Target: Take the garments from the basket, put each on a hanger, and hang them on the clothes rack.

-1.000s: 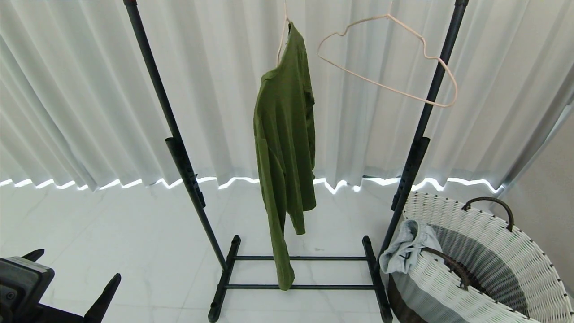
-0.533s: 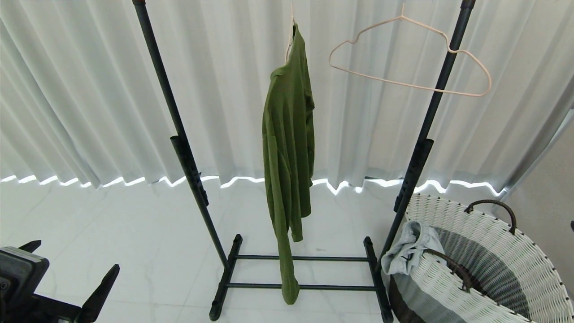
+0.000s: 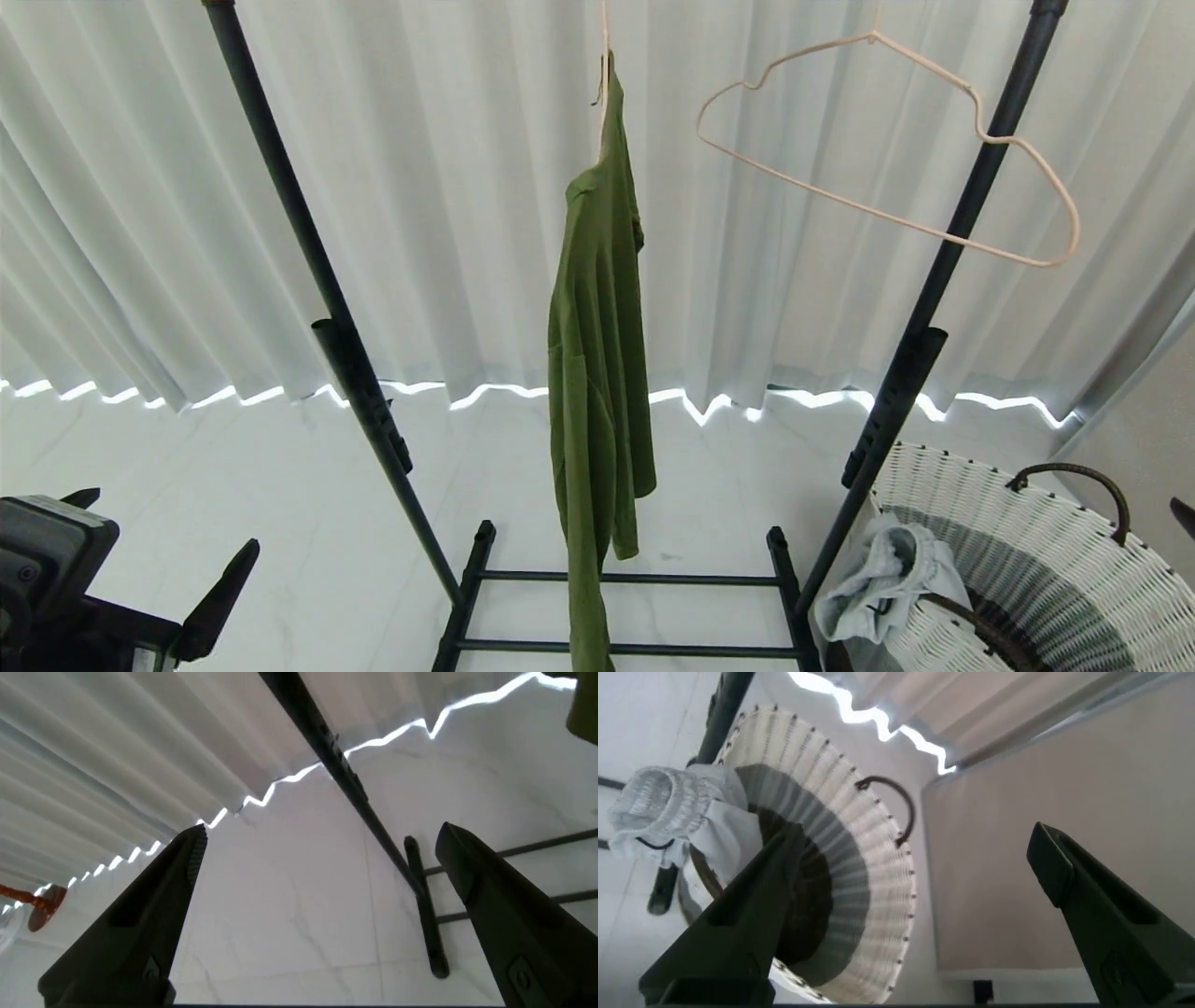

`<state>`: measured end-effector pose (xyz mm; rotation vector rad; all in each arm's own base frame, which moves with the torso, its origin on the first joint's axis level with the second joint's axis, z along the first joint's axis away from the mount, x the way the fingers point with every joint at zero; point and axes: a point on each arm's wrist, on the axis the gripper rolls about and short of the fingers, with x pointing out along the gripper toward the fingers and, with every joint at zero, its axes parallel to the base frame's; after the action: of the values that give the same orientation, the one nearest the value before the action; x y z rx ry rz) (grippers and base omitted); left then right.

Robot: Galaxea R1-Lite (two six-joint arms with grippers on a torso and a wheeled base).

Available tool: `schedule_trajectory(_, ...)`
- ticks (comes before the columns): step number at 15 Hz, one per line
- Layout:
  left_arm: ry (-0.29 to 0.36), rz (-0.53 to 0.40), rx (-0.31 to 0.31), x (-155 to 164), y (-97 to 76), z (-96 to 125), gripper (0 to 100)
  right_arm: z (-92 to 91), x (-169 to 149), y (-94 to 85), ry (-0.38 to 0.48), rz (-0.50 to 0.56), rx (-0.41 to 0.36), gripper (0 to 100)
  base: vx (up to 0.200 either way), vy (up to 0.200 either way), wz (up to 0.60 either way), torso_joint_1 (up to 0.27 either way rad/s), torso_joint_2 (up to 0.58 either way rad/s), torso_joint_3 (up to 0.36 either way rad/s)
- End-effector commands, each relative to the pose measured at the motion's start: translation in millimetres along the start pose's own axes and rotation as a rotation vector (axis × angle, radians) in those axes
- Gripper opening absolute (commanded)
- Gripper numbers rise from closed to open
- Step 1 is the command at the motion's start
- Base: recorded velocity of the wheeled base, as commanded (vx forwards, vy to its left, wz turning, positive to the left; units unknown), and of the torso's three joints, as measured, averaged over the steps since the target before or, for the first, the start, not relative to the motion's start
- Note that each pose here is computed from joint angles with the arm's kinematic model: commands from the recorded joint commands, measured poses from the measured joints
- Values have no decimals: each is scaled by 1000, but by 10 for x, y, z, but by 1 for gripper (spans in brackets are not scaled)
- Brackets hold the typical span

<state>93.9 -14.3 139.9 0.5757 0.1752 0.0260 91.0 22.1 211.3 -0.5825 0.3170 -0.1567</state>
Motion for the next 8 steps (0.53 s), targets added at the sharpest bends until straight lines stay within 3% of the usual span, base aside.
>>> schedule_trajectory(1,13,-6,4,27,-9,0,100,-53,113,97,64,19,-17,100,200,0,0,12,2,7)
schedule_trajectory(2,15,-11,6,34,-14,-1,100,-102,172,162,105,36,-39,100,200,0,0,2,7,-2)
schedule_trajectory(4,-4,-40,11,23,-42,12,100,-198,274,293,165,100,-72,100,0,0,0,0,0,0)
schedule_trajectory(8,-48,-72,17,20,-59,87,100,-323,488,572,248,364,-106,100,0,0,0,0,0,0)
